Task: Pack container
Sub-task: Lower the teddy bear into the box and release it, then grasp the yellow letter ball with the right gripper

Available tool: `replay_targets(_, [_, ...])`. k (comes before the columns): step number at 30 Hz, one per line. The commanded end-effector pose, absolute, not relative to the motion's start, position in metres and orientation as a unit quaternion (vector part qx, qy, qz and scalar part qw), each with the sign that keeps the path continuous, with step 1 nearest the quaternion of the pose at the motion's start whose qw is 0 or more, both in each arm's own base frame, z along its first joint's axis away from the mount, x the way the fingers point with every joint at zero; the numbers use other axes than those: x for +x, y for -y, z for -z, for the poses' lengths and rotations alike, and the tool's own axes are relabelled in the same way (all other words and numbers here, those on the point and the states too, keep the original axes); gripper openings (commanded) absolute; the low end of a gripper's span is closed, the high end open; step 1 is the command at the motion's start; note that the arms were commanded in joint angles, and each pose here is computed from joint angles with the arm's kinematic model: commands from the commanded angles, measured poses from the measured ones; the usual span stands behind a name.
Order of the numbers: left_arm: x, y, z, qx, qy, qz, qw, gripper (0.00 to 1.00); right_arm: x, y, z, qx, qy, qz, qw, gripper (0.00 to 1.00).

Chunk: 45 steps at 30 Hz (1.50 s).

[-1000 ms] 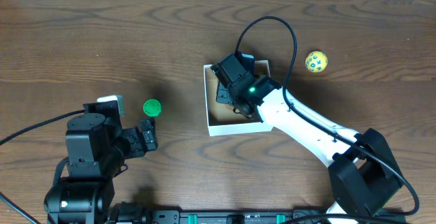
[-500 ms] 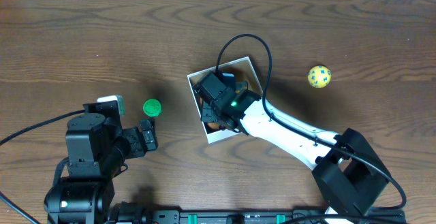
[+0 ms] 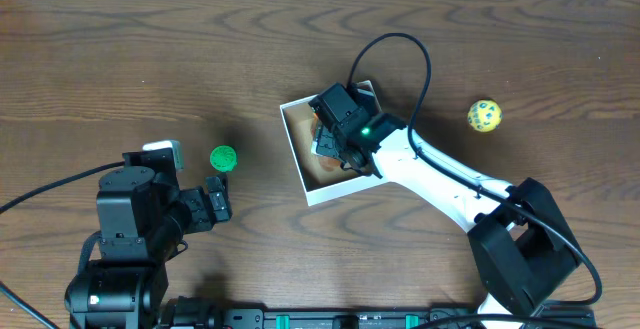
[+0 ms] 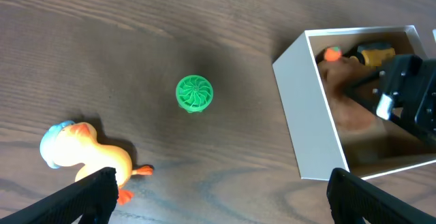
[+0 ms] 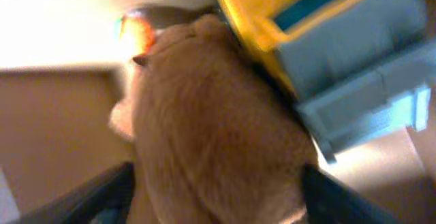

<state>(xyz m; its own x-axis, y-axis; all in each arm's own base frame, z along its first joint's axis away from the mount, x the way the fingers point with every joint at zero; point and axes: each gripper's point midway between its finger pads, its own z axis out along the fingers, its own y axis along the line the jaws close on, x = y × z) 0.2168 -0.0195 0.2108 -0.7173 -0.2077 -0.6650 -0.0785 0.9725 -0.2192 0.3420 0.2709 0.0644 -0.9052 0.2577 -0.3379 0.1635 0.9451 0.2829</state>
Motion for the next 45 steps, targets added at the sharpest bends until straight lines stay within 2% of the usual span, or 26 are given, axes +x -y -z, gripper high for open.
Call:
replay_targets(1, [0.217,0.018,-0.216,-0.08,-0.92,0.084,0.374,0.98,0.343,-0.272,-0.064,0.088,-0.97,-0.124,0.19,0.91])
replay_targets(6, [0.217,0.018,-0.216,-0.08,-0.92,0.084,0.374,0.98,0.342,-0.274,-0.066,0.085,-0.969,-0.125,0.193,0.99])
replay_targets(11, [0.217,0.018,-0.216,-0.08,-0.92,0.084,0.374,0.98,0.346,-0.267,-0.088,0.069,-0.964,-0.103,0.234,0.99])
replay_targets(15, [0.217,0.018,-0.216,-0.08,-0.92,0.084,0.374,0.98,0.352,-0.257,-0.132,0.035,-0.951,-0.082,0.296,0.99])
replay_targets(21, [0.217,0.018,-0.216,-0.08,-0.92,0.084,0.374,0.98,0.35,-0.251,-0.225,-0.141,-0.903,-0.079,0.397,0.99])
replay_targets(23, [0.217,0.018,-0.216,-0.08,-0.92,0.084,0.374,0.98,0.355,-0.227,-0.25,-0.104,-0.895,-0.061,0.43,0.99])
replay_targets(26, [0.217,0.018,-0.216,-0.08,-0.92,0.084,0.374,0.98,0.366,-0.165,-0.271,0.032,-0.891,-0.041,0.451,0.99])
replay_targets(31, [0.217,0.018,-0.216,-0.08,-0.92,0.084,0.374,0.98,0.386,-0.08,-0.254,0.158,-0.9,-0.042,0.405,0.99])
replay_targets(37, [0.217,0.018,-0.216,-0.081,-0.92,0.084,0.374,0.98,0.401,0.007,-0.203,0.263,-0.907,-0.017,0.329,0.99])
replay_targets(45, [0.217,0.018,-0.216,-0.081,-0.92,0.084,0.374,0.98,0.413,0.042,-0.117,0.293,-0.928,0.023,0.23,0.99])
